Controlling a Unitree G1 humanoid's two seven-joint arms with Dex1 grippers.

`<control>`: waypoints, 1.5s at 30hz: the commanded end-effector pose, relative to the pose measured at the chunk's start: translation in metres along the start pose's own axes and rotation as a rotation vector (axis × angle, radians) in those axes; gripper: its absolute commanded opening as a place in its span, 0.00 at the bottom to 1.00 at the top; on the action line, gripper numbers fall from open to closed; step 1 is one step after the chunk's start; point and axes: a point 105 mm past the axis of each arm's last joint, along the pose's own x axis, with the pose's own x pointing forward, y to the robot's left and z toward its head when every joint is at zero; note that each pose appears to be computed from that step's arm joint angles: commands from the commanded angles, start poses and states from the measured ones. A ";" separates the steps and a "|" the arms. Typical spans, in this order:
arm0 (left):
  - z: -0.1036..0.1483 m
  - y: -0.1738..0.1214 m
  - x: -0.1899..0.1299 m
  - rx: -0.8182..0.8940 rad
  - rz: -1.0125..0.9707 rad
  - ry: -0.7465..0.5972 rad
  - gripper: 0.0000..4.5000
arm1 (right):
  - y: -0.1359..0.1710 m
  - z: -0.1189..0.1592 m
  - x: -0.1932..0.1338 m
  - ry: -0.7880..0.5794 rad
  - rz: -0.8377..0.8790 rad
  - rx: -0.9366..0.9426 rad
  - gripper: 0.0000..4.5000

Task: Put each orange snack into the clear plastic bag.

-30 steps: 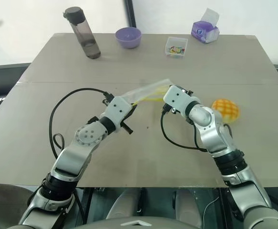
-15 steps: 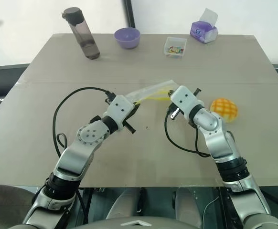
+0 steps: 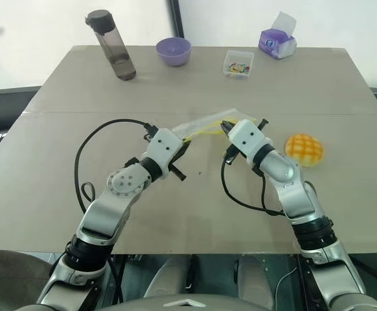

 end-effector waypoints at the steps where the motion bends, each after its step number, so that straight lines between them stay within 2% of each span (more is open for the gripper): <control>1: 0.015 0.007 -0.001 0.005 0.026 -0.059 0.00 | -0.007 -0.001 -0.003 0.002 -0.008 -0.070 0.02; 9: 0.030 -0.006 -0.004 0.031 -0.054 -0.139 0.00 | 0.002 -0.014 0.007 0.054 0.011 -0.079 0.02; 13: 0.028 -0.013 -0.006 0.065 -0.093 -0.139 0.00 | -0.002 -0.013 0.012 0.049 0.002 -0.089 0.02; 20: 0.028 -0.030 -0.007 0.181 -0.189 -0.157 0.00 | 0.011 -0.017 0.019 0.064 0.094 -0.223 0.02; 22: 0.031 -0.028 -0.005 0.199 -0.184 -0.170 0.00 | 0.020 -0.020 0.020 0.068 0.154 -0.342 0.02; 25: 0.033 -0.027 -0.003 0.187 -0.176 -0.180 0.00 | 0.024 -0.021 0.023 0.064 0.176 -0.415 0.18; 28: 0.033 -0.026 -0.002 0.181 -0.172 -0.176 0.00 | 0.023 -0.020 0.026 0.056 0.166 -0.434 0.50; 33: 0.028 -0.021 -0.001 0.171 -0.136 -0.150 0.00 | 0.019 -0.018 0.026 0.051 0.143 -0.442 0.95; 34: 0.026 -0.019 -0.001 0.165 -0.123 -0.142 0.00 | 0.017 -0.018 0.026 0.050 0.135 -0.437 0.99; 45: 0.005 -0.003 0.000 0.098 0.013 -0.042 0.00 | 0.004 -0.008 0.019 0.041 0.146 -0.361 0.99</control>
